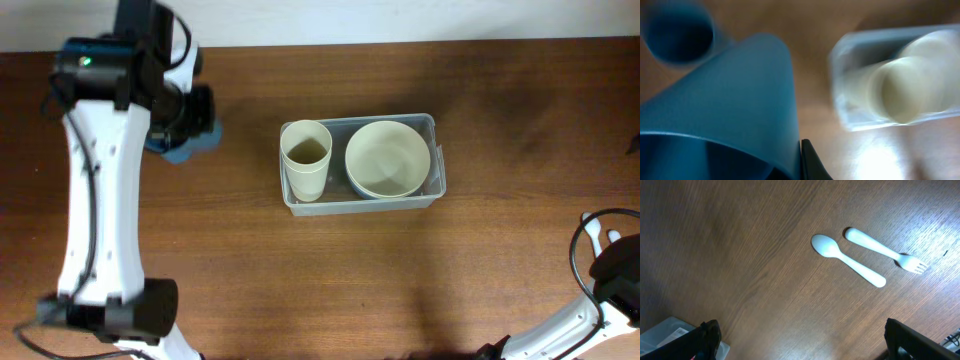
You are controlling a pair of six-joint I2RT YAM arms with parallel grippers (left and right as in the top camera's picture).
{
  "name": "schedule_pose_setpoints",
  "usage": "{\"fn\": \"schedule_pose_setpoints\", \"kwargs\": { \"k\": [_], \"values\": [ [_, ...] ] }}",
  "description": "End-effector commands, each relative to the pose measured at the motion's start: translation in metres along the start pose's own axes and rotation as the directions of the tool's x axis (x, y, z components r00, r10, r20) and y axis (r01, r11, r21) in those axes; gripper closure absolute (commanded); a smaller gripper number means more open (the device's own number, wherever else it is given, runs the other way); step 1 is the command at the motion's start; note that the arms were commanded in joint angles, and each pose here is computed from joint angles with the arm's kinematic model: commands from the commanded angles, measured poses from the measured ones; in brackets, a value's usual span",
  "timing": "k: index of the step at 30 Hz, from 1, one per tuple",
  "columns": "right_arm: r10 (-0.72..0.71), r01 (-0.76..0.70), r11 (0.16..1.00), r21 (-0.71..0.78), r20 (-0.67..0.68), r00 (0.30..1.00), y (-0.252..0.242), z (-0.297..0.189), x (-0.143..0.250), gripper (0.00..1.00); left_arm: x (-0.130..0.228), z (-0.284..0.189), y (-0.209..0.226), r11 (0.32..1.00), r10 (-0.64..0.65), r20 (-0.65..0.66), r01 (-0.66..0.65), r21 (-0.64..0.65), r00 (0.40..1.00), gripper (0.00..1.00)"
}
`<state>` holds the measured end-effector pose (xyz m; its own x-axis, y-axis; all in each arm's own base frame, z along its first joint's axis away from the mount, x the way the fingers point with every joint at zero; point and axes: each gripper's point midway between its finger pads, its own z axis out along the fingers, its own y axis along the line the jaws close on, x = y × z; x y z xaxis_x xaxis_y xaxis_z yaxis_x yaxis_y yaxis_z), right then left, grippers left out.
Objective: Pack container
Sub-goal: 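Close the left gripper on the blue cup and lift it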
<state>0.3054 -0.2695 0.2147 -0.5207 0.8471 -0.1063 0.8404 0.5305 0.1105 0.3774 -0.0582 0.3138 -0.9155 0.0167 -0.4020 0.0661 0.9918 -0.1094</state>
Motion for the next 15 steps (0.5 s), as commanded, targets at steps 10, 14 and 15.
{"fn": "schedule_pose_setpoints", "kwargs": {
  "k": [10,14,15],
  "values": [
    [0.004,-0.004,1.0,-0.006,0.0,1.0,0.003,0.0,0.001,0.01,-0.04,-0.041,-0.073,0.985,0.146,0.253,-0.166,0.057,0.956,0.98],
    [0.004,-0.004,1.0,-0.006,0.0,1.0,0.003,0.0,0.001,0.01,-0.047,-0.004,-0.099,0.971,0.171,0.204,-0.2,0.129,0.964,0.98],
    [0.004,-0.004,1.0,-0.006,0.0,1.0,0.003,0.0,0.001,0.01,-0.046,0.005,-0.104,0.968,0.175,0.182,-0.203,0.145,0.968,0.99]
  ]
}}
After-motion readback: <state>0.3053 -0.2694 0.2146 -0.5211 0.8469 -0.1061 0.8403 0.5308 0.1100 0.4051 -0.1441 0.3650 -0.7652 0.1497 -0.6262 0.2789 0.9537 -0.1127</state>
